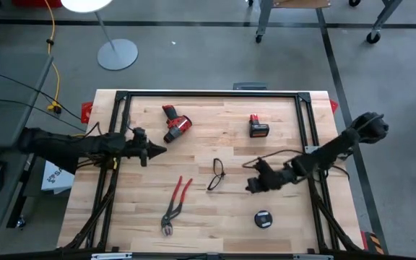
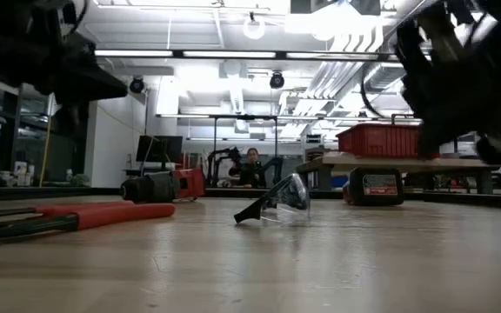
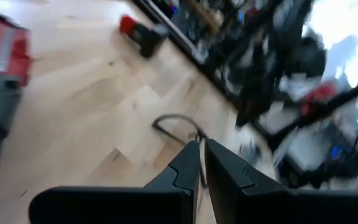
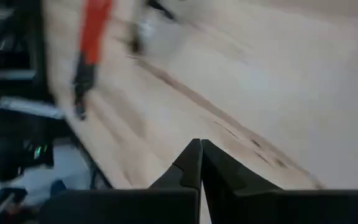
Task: Coil cords
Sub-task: Uncoil the white wire from the black spool
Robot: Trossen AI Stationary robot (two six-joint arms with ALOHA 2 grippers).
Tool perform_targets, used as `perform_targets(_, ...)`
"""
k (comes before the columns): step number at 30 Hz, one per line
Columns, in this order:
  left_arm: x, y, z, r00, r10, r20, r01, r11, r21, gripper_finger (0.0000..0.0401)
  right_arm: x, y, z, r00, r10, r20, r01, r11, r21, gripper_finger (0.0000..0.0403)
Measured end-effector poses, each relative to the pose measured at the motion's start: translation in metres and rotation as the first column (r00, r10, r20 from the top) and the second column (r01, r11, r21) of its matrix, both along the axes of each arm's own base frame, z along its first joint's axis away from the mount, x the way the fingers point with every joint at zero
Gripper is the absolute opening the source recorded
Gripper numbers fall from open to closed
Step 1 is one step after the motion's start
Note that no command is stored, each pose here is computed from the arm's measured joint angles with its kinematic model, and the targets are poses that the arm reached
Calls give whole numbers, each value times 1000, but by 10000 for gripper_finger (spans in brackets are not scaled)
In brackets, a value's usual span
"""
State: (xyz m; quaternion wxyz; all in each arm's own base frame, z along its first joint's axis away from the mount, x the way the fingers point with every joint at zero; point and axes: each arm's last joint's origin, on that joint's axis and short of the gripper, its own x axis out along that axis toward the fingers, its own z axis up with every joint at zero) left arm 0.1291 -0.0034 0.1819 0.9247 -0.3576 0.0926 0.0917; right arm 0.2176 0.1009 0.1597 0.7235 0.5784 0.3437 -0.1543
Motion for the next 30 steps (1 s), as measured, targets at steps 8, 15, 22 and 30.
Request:
perform_targets(8,52,-26,18,901,-296,-318,369,908,201,21,-14,13,40,862,465,-200,-465,884,53,0)
perform_targets(15,88,-45,16,858,-393,-331,461,873,158,21,-43,59,43,813,521,-262,-480,853,205,1)
perform_targets(22,102,-47,13,888,-377,-262,423,894,147,21,-71,82,37,936,197,-291,-156,975,159,68)
perform_targets(30,105,-39,9,902,-335,-272,371,924,91,21,-69,63,6,945,73,-320,-22,987,158,201)
